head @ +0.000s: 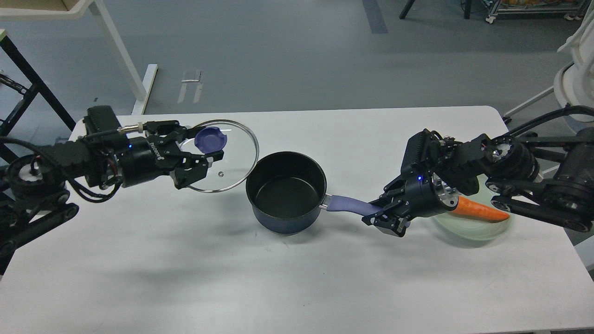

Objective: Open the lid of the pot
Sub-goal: 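Lift the glass lid off the pot with the left gripper, moving it away, then lower the glass lid onto the table beside the pot with the left gripper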

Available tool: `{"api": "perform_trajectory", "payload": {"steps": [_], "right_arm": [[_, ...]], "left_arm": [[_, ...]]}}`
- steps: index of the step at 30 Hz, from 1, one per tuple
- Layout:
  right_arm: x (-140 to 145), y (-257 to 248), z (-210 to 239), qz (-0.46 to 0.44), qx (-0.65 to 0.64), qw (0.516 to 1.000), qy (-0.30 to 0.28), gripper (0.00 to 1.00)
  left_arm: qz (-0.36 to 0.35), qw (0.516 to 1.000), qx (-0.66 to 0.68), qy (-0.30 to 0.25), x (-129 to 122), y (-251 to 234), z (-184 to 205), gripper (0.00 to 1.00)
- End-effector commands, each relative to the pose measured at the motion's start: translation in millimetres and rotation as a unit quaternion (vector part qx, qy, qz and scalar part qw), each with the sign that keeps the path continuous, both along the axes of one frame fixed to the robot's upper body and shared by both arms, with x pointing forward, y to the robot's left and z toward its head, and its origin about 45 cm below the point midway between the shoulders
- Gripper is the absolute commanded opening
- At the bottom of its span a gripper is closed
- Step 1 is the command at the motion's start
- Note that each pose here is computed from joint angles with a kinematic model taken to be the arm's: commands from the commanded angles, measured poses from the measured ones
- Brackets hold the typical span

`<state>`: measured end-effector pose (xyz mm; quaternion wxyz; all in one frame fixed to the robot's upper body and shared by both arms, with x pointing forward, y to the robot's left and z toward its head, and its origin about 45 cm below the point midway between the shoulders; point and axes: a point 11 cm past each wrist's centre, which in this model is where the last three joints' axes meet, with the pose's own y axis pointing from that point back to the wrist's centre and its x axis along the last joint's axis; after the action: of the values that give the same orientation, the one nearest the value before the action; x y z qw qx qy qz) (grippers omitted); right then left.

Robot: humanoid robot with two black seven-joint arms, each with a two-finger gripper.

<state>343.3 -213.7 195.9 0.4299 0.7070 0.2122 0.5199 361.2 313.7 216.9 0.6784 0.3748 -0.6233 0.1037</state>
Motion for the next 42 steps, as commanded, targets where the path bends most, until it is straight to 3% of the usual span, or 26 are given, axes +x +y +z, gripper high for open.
{"api": "perform_trajectory", "payload": {"steps": [1,9,16,21,26,34,42], "right_arm": [[0,-2,0,-0.002,-0.001,1.000,0.000,0.29],[1,-1,2,-0.001,-0.001,1.000,-0.003,0.29],[2,-1,2,-0.001,-0.001,1.000,-0.003,0.29],[1,1,2,0.002,0.000,1.000,-0.003,0.30],[1,1,2,0.002,0.000,1.000,-0.003,0.30],[1,2,2,0.002,-0.001,1.000,-0.003,0.31],[2,2,3,0.003,-0.001,1.000,-0.004,0.31]], "left_arm": [[0.031,0.999,0.009,0.003,-26,40,-19,0.45],[0.068,0.997,0.026,0.023,-62,80,-56,0.46],[0.098,0.993,0.053,0.034,-70,107,-71,0.47],[0.093,0.991,0.073,0.060,-84,114,-85,0.51],[0.089,0.992,0.067,0.059,-83,107,-93,0.53],[0.091,0.991,0.072,0.060,-83,109,-95,0.73],[0.093,0.991,0.075,0.061,-84,112,-97,0.80]]}}
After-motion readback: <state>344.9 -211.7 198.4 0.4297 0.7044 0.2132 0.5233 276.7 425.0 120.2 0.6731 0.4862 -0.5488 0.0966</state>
